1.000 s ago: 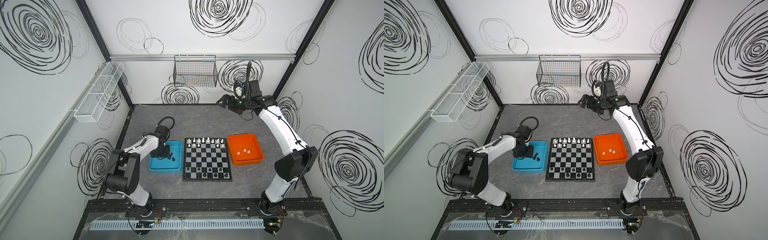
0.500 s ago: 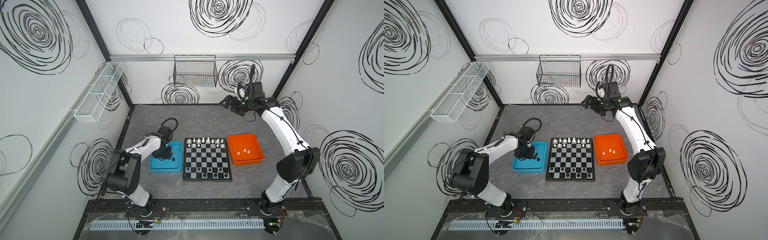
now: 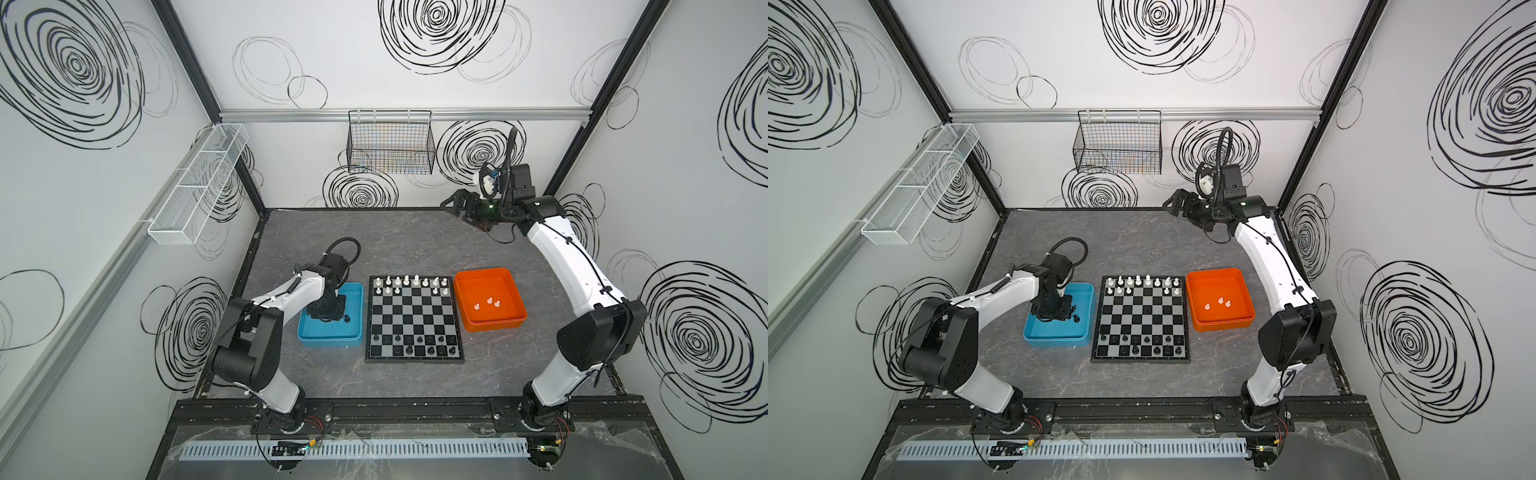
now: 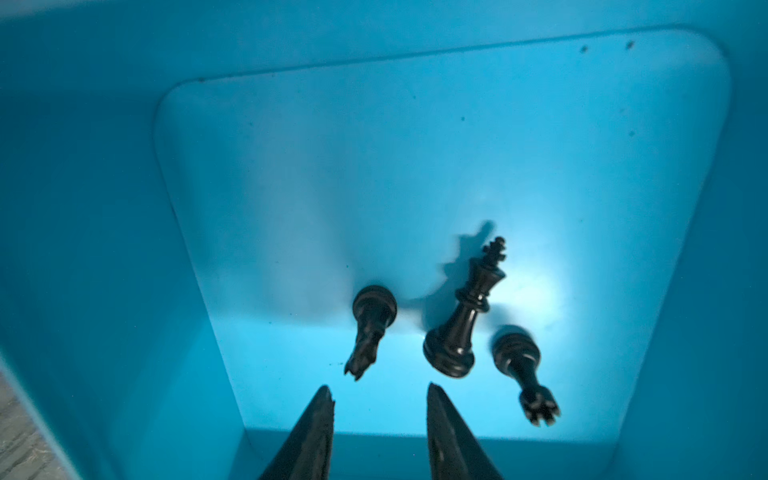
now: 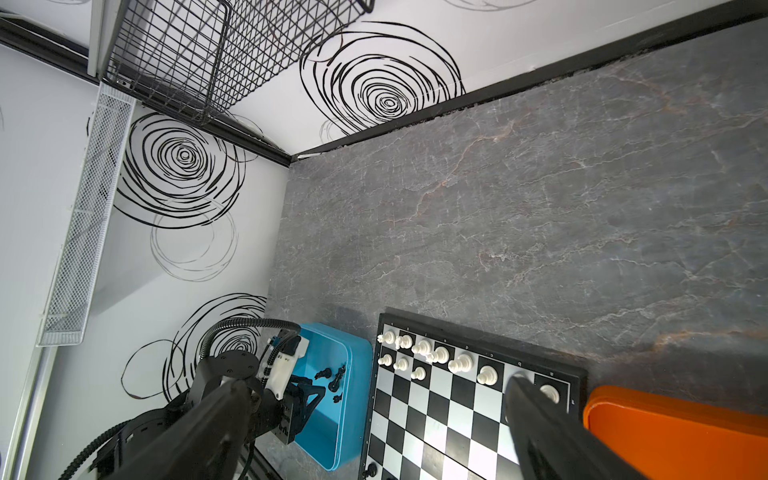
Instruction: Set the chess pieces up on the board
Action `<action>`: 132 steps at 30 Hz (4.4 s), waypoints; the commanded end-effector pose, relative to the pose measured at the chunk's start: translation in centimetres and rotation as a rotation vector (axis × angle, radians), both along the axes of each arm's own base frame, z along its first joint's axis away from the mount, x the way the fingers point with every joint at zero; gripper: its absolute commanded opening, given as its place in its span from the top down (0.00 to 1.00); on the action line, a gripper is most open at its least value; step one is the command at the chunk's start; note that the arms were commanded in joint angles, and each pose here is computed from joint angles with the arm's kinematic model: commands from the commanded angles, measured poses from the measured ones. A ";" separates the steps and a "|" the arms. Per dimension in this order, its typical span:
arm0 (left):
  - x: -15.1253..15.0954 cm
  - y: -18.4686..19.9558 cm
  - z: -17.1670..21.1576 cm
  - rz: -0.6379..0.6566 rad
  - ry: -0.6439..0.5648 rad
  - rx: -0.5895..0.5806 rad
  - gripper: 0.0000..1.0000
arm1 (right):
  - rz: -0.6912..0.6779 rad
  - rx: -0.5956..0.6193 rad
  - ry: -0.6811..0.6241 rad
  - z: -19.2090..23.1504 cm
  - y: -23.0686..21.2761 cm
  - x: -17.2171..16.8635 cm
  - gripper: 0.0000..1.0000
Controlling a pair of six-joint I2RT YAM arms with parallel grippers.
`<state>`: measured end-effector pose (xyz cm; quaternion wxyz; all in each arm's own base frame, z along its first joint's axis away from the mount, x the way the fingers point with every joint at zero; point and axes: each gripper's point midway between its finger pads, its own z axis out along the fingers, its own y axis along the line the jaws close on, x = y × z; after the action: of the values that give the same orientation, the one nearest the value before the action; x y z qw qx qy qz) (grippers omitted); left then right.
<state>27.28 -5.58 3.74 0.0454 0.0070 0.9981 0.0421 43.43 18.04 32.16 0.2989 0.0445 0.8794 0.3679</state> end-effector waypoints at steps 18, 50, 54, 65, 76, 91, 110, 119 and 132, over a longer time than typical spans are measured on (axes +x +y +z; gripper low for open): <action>-0.7 -0.4 0.9 0.006 0.014 -0.003 0.70 | 0.015 0.045 -0.048 1.7 -0.1 -0.6 0.00; -0.4 -1.3 2.4 0.056 -0.042 -0.056 1.00 | -0.031 -0.235 0.127 -13.2 -4.7 -3.7 0.00; 0.1 -1.4 2.8 0.058 -0.060 -0.059 1.00 | -0.031 -0.247 0.154 -14.4 -5.2 -4.0 0.00; 2.3 -0.8 4.3 0.080 -0.112 -0.050 0.63 | -0.028 -0.276 0.198 -15.6 -6.4 -3.7 0.00; 2.4 0.8 1.8 0.085 -0.074 -0.027 0.61 | -0.036 -0.266 0.206 -16.0 -6.6 -4.1 0.00; 1.9 0.8 -0.6 0.066 -0.028 -0.024 0.72 | -0.037 -0.273 0.232 -16.9 -6.8 -4.6 0.00; 2.5 0.6 -1.3 0.063 -0.020 -0.023 0.78 | -0.032 -0.278 0.260 -18.2 -7.2 -5.0 0.00; 2.8 0.7 -1.0 0.062 -0.022 -0.016 0.95 | -0.034 -0.278 0.267 -18.4 -7.3 -5.0 0.00; 2.6 -2.8 4.7 -0.002 -0.078 -0.075 1.00 | -0.035 -0.273 0.259 -17.9 -7.3 -5.0 0.00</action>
<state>30.29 -6.75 5.67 0.0711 -0.0071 0.9972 0.0214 38.67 11.07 14.49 0.1978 0.0656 0.9492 0.2357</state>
